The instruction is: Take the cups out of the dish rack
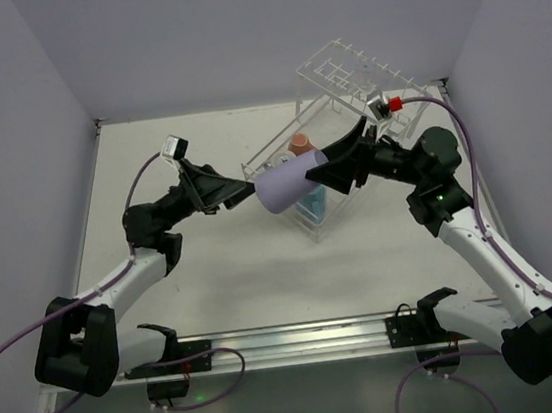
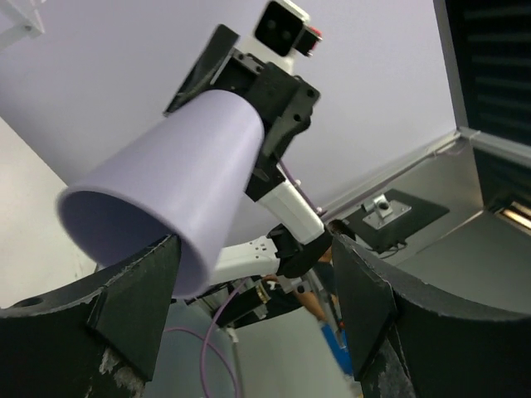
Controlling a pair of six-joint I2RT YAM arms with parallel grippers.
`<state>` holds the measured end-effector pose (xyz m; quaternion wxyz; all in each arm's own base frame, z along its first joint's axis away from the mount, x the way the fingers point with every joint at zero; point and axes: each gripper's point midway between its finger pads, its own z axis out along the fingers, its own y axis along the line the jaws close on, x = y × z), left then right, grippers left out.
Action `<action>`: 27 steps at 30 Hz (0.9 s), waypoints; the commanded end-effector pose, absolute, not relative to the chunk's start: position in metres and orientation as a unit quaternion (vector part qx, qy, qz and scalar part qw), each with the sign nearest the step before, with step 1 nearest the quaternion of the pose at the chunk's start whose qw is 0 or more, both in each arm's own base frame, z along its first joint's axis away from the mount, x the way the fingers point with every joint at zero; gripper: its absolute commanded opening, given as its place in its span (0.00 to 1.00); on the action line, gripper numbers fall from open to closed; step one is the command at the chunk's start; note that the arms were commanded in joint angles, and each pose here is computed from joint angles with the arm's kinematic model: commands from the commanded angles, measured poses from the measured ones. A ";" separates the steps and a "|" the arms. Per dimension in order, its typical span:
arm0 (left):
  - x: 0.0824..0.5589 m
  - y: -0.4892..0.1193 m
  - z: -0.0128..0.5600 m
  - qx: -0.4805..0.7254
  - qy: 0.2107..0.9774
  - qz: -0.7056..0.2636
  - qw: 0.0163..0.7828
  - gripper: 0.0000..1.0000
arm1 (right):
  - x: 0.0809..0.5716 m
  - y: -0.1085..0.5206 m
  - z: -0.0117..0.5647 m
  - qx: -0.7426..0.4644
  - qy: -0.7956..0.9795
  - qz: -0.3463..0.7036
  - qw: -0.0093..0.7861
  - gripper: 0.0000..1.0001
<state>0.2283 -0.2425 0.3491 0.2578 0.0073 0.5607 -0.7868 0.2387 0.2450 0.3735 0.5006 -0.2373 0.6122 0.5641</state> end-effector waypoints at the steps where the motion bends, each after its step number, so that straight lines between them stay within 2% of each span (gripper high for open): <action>1: 0.200 -0.240 0.384 0.120 0.514 -0.783 0.330 0.77 | 0.248 0.238 0.376 -0.231 0.611 0.543 0.528 0.00; 11: 0.197 -0.239 0.379 0.107 0.518 -0.792 0.305 0.79 | 0.255 0.239 0.378 -0.233 0.604 0.554 0.523 0.00; 21: 0.194 -0.237 0.394 0.095 0.483 -0.822 0.288 0.80 | 0.264 0.264 0.372 -0.245 0.572 0.608 0.493 0.00; 25: 0.197 -0.238 0.398 0.086 0.474 -0.827 0.289 0.74 | 0.266 0.270 0.370 -0.245 0.568 0.613 0.492 0.00; 27: 0.198 -0.237 0.399 0.080 0.471 -0.831 0.286 0.65 | 0.267 0.271 0.369 -0.244 0.564 0.615 0.494 0.00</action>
